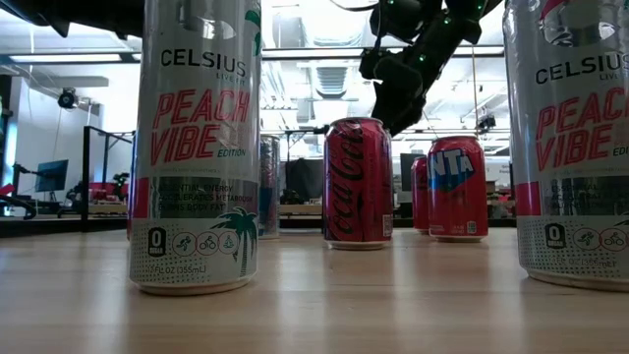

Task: Place canned beverage on shelf
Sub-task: Put the top white pink soda can on the shelf

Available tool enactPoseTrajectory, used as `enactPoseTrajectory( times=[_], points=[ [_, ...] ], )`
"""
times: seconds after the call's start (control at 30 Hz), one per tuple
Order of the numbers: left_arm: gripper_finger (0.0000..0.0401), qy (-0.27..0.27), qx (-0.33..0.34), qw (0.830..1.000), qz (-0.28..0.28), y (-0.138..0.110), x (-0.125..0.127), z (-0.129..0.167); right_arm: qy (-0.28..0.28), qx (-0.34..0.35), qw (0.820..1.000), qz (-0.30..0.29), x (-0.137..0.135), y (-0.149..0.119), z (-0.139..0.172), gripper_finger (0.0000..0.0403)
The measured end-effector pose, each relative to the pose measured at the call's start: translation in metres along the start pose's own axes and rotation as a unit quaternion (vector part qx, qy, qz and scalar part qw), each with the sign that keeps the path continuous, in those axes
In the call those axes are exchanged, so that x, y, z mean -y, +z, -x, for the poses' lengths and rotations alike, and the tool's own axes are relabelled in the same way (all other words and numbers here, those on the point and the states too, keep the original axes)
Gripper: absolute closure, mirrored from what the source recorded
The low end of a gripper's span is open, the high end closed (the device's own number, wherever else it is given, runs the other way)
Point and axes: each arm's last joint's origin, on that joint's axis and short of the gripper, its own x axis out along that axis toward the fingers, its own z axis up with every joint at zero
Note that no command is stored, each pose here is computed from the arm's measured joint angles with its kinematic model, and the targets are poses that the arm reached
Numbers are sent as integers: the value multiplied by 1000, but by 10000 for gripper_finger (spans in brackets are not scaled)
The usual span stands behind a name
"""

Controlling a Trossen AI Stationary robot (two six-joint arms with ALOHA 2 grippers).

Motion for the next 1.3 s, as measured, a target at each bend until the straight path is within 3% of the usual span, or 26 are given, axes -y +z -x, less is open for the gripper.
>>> enactPoseTrajectory(
  times=[0.43, 0.73, 1.3],
  points=[
    [401, 0, 0, 1000, 0, 0, 0, 0, 11, 7, 1000, 11, -1, -4, -5, 166],
    [401, 0, 0, 1000, 9, 0, 0, 0, 13, 3, 1000, 13, -1, -1, -2, 167],
    [401, -11, 0, 999, 39, 0, 4, 0, 7, 9, 999, 36, -3, 31, 33, 164]
  ],
)
